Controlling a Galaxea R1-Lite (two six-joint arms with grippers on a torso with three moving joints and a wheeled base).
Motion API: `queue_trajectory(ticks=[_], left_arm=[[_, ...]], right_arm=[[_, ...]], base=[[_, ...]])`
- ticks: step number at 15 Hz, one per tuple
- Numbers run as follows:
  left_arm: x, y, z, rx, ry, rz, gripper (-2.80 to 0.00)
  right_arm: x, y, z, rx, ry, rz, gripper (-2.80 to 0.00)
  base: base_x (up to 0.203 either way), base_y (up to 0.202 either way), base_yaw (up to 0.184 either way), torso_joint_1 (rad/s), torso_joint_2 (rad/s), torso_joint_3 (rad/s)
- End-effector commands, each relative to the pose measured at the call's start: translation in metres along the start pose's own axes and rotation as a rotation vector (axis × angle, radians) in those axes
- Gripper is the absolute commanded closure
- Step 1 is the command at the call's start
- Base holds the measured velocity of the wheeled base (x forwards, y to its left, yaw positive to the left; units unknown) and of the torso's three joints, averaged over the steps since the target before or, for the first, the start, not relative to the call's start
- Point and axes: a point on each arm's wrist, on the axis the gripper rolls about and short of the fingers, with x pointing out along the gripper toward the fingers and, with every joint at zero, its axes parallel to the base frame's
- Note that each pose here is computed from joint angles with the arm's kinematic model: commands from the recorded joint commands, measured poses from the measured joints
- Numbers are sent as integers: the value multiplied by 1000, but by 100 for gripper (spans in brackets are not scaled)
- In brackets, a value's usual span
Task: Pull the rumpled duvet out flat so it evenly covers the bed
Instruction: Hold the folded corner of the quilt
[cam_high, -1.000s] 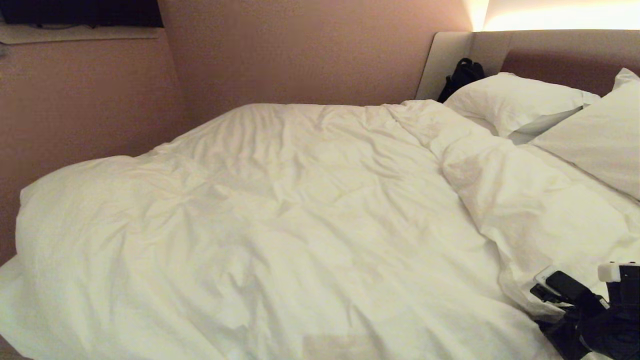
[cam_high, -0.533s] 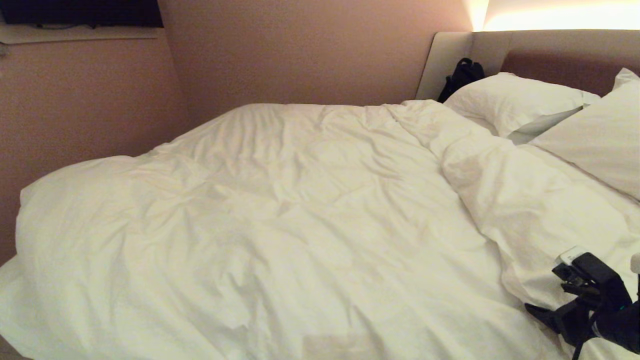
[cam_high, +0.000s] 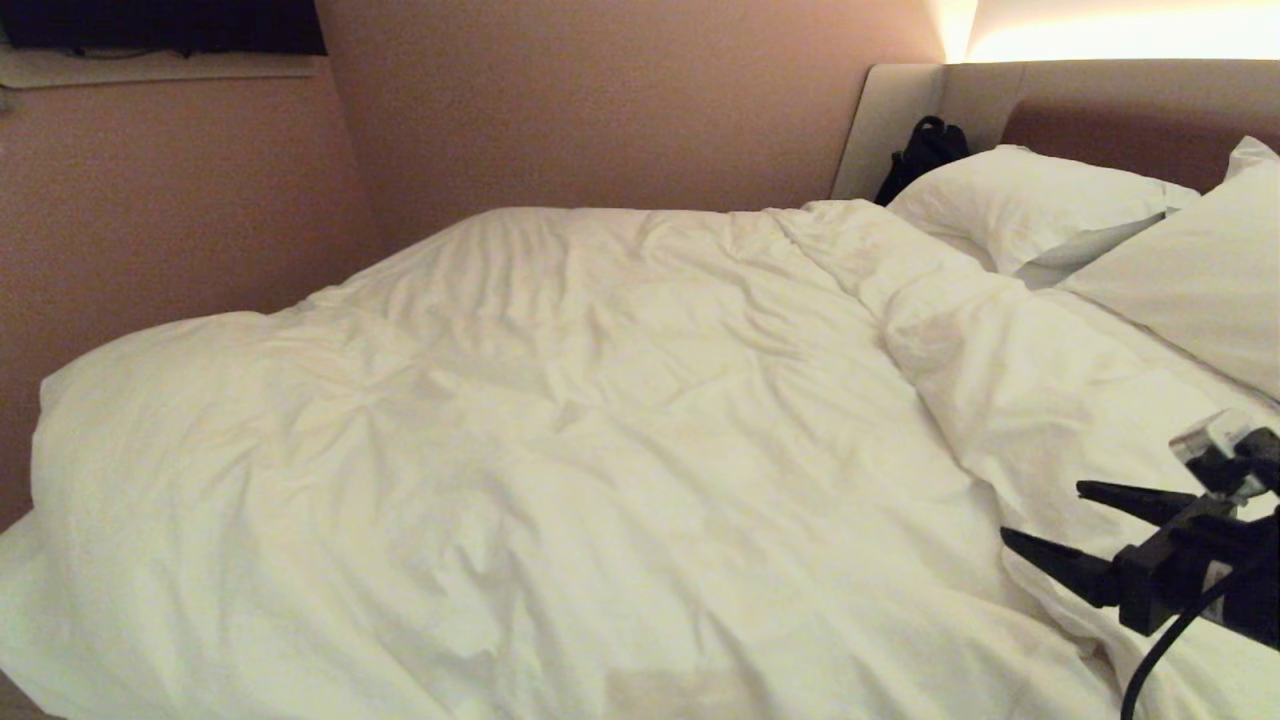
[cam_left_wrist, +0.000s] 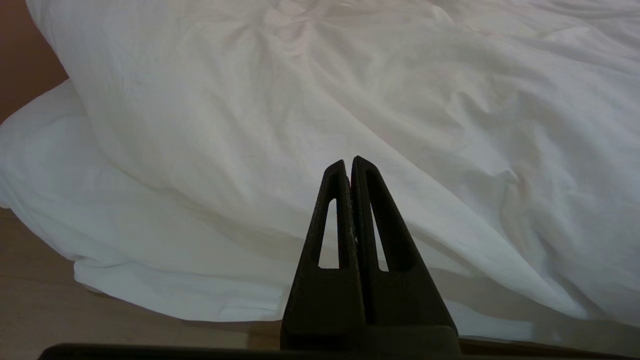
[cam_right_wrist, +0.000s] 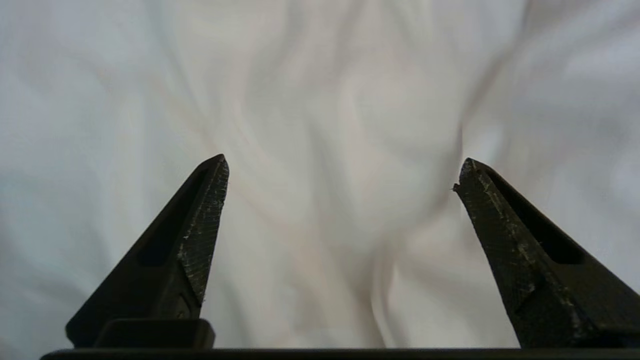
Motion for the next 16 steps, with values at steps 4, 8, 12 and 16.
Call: queue_trajectory(ticks=[4,8,12,16], left_arm=[[0,0,0,-1,-1,1,0],[0,0,0,-1,-1,1,0],[0,0,0,-1,-1,1,0],[0,0,0,-1,-1,1,0]], right_arm=[[-18,-2,44,292,-11,-29,-280],[-28,-8,66,584,93,-195,0],[-55,3,64,628,129,-245,0],[-95,19,61,638,125,-253,0]], base=[[0,0,0,0,0,0],[0,0,0,0,0,0],[0,0,0,0,0,0],[0,0,0,0,0,0]])
